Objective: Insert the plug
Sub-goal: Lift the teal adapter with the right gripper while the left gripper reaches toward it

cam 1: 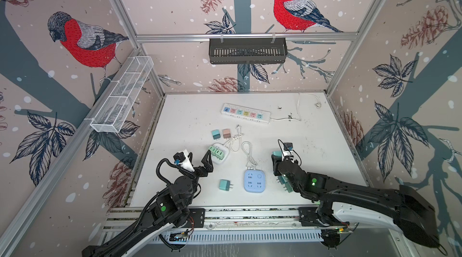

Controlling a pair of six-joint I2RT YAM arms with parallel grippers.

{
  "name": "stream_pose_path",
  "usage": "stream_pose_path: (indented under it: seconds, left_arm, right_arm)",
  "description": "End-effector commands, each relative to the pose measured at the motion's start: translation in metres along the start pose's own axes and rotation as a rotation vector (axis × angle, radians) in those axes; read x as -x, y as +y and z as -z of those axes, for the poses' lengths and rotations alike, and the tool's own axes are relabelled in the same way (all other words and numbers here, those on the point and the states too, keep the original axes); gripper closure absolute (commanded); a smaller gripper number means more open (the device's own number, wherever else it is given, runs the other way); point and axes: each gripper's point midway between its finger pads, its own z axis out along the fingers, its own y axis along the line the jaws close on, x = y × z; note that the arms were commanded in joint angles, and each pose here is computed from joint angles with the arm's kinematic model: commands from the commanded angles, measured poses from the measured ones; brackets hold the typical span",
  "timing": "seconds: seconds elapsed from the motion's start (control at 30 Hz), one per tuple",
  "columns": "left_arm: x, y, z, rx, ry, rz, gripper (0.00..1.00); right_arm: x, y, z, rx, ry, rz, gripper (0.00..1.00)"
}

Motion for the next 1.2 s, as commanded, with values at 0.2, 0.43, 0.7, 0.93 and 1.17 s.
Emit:
stream_pose_path:
  seconds: [0.2,0.43,0.7,0.93,1.17]
  left_arm:
    - [0.018,-0.075,0.012,-0.403,-0.063,-0.041,0.03]
    - [0.024,-0.109,0.013,-0.523,-0.058,-0.157,0.03]
    - [-0.001,-0.151,0.005,-0.675,0.059,-0.252,0.03]
    - [-0.023,-0.176,0.000,-0.767,0.181,-0.296,0.04]
    - [-0.037,-0.189,0.002,-0.839,0.258,-0.315,0.04]
  right_arm:
    - [0.052,0.020,0.018,0.124,-0.285,0.124,0.95]
    - [0.067,0.043,0.037,0.263,-0.444,0.297,0.96]
    - [0.070,0.050,0.044,0.292,-0.530,0.499,0.98]
    - [0.069,0.072,0.051,0.373,-0.557,0.668,0.98]
    - [0.066,0.092,0.064,0.468,-0.603,0.758,0.97]
